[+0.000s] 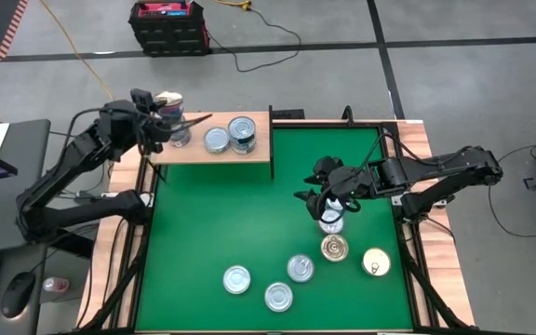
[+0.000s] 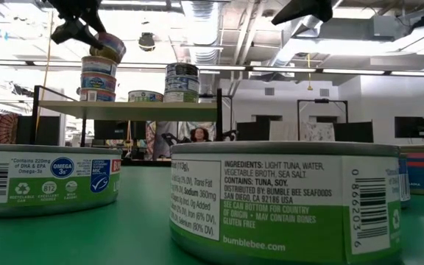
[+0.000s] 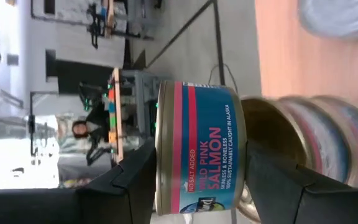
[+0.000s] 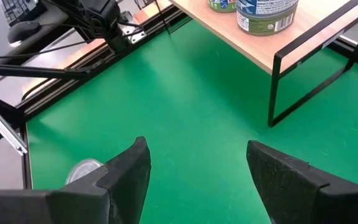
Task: Stack canned seafood by type on shelf
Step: Stack the blue and pink tuna can on top of the blue and pink tuna cans on the shelf
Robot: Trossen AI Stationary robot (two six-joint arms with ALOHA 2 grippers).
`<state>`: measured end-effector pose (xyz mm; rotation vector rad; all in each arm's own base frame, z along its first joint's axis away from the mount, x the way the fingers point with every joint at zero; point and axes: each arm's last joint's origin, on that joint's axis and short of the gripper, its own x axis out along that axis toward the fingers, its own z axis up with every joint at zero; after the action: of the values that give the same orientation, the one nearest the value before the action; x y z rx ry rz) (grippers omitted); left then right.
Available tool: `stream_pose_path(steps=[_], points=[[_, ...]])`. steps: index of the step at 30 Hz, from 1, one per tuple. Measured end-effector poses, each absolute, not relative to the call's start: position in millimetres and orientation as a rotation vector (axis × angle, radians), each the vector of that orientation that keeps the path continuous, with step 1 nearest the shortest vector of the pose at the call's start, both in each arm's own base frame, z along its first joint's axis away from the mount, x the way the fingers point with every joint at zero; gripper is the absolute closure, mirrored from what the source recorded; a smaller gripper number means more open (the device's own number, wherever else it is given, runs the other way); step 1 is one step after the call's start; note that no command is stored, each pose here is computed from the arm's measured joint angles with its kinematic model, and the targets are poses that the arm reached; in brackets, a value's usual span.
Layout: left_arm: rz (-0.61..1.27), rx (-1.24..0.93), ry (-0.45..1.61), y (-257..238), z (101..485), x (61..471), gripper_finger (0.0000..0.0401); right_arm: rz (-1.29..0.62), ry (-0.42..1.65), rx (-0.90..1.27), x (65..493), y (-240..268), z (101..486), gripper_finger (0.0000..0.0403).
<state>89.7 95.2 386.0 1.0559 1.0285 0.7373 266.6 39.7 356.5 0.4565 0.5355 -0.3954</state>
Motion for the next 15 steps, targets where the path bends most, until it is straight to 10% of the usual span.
stream_pose_path(steps=[15], points=[[0.758,1.046,0.981,88.6,389.6,78.8,0.0199,-0.400,0.533,0.459,266.6,39.6,356.6,0.0113]])
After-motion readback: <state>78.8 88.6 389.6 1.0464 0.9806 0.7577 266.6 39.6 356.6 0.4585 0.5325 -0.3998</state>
